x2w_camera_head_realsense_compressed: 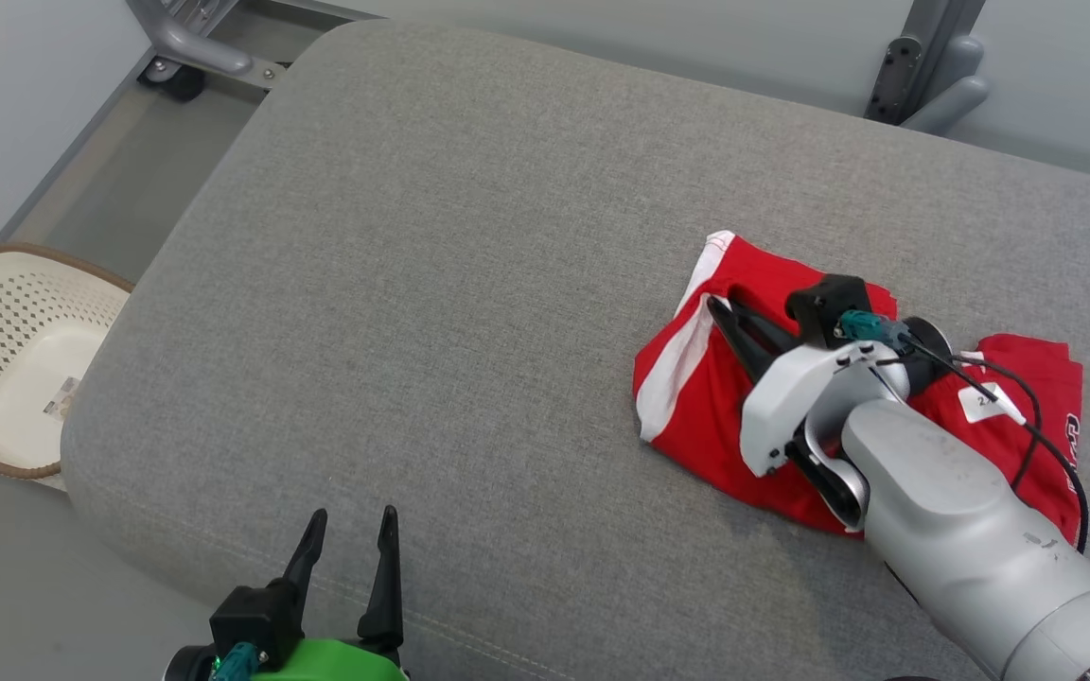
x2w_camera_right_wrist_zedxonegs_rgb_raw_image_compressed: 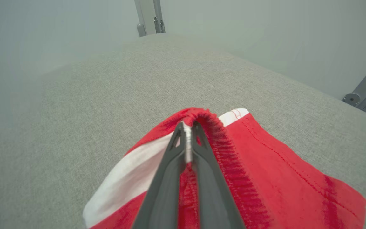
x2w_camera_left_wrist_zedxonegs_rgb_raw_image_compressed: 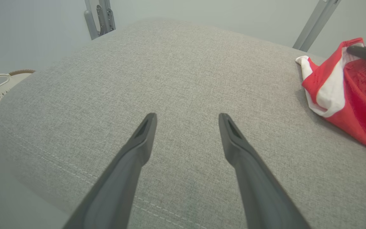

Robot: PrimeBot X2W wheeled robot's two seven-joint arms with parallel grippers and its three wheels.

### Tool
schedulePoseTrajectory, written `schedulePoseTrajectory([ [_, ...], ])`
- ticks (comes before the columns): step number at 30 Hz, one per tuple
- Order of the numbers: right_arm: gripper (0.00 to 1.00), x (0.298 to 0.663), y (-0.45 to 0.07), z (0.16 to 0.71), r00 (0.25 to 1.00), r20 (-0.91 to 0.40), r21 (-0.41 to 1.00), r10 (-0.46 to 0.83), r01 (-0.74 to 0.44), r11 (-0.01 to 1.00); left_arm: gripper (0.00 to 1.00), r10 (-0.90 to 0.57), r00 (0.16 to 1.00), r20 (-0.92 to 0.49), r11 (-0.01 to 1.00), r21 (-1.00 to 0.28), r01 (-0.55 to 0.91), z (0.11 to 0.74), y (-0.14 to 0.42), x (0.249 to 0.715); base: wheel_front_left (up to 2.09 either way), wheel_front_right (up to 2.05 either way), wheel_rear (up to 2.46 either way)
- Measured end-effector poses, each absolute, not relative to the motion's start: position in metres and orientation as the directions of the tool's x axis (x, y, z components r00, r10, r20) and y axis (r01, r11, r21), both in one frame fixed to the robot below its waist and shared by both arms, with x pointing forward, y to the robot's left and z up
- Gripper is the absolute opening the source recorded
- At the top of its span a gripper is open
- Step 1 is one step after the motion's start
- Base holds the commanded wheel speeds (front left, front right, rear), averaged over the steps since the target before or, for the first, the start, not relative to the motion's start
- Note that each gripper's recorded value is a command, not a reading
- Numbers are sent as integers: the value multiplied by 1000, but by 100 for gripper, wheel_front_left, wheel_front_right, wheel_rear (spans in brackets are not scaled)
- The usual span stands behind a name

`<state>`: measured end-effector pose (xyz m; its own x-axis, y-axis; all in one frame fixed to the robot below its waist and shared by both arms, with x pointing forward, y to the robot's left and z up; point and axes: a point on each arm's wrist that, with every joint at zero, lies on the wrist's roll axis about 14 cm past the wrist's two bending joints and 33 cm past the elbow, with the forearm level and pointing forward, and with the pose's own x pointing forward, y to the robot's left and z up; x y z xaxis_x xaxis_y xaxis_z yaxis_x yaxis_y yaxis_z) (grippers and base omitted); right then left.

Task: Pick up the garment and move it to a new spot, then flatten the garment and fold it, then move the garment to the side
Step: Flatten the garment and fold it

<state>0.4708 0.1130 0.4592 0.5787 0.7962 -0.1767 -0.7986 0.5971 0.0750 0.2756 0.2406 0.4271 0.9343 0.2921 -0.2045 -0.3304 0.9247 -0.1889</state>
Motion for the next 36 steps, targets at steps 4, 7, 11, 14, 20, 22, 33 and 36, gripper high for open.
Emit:
schedulePoseTrajectory([
  [4, 0, 473, 137, 523, 547, -12, 36, 837, -836, 547, 100, 284, 939, -196, 926, -199, -321, 428, 239, 274, 0, 0, 0],
  [7, 0, 471, 156, 599, 494, 170, -34, 853, -862, 506, 100, 277, 943, -185, 929, -201, -312, 430, 238, 272, 0, 0, 0],
  [11, 0, 451, 172, 671, 392, 322, -144, 862, -879, 454, 100, 278, 946, -170, 930, -199, -309, 433, 240, 267, 0, 0, 0],
  [14, 0, 440, 178, 705, 349, 390, -177, 852, -880, 441, 100, 295, 941, -168, 924, -199, -326, 432, 244, 257, 0, 0, 0],
  [20, 0, 433, 173, 710, 345, 400, -182, 849, -878, 443, 100, 320, 932, -171, 914, -205, -351, 429, 249, 244, 0, 0, 0],
  [22, 0, 435, 162, 678, 381, 333, -160, 862, -878, 450, 100, 315, 932, -179, 914, -208, -349, 427, 248, 242, 0, 0, 0],
  [33, 0, 460, 3, 494, 687, -104, -39, 719, -725, 687, 100, 186, 967, -171, 952, -210, -221, 429, 220, 276, 0, 0, 0],
  [36, 0, 450, -27, 469, 718, -164, -26, 676, -689, 725, 100, 144, 975, -169, 962, -205, -178, 429, 210, 287, 0, 0, 0],
])
